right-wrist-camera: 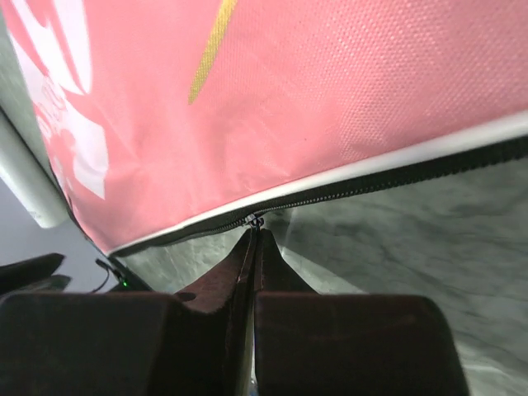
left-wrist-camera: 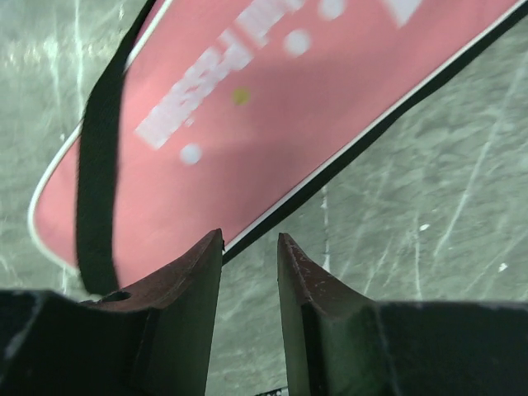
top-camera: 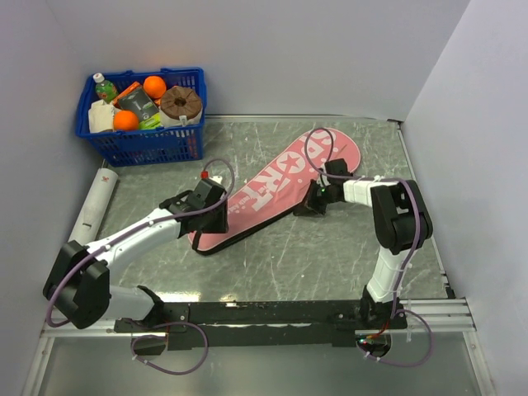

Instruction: Pack up the badminton gear

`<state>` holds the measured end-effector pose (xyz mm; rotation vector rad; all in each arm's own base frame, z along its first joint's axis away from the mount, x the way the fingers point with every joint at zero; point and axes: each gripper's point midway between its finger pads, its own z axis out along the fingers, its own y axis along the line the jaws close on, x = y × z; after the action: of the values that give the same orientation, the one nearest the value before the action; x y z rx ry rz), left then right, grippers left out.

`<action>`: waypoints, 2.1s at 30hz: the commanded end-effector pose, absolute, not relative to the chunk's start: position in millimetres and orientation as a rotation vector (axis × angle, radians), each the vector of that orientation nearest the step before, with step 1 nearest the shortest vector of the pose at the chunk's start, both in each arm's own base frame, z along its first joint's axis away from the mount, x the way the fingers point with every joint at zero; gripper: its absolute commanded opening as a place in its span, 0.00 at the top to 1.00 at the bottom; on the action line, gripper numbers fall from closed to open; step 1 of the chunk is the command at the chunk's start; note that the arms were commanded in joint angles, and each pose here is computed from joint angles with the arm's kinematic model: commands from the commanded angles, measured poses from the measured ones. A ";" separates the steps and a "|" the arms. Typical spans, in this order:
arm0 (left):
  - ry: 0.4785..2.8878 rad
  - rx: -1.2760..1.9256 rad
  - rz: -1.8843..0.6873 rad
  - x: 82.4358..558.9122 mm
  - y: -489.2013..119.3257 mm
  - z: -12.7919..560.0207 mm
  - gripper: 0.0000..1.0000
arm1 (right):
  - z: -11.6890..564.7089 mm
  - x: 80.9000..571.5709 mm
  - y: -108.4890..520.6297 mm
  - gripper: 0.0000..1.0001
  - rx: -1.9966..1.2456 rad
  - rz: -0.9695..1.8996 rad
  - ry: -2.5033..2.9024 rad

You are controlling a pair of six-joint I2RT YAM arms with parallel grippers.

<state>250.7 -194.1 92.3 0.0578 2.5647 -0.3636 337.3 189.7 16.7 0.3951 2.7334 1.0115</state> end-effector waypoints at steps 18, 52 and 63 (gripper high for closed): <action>2.597 -0.272 -0.240 254.2 -116.0 77.5 0.57 | 29.6 382.0 158.6 1.00 0.436 0.897 2.647; 2.637 -0.286 -0.468 270.8 -139.2 39.4 0.94 | 66.0 262.6 324.3 1.00 -0.172 0.930 2.766; 2.564 -0.225 -0.548 269.6 -153.0 63.0 0.93 | 86.7 203.3 413.3 1.00 -0.384 1.094 2.797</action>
<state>261.3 -133.5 38.9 -0.2683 2.6556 -0.4167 223.5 368.0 59.1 -0.3041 2.8254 0.9454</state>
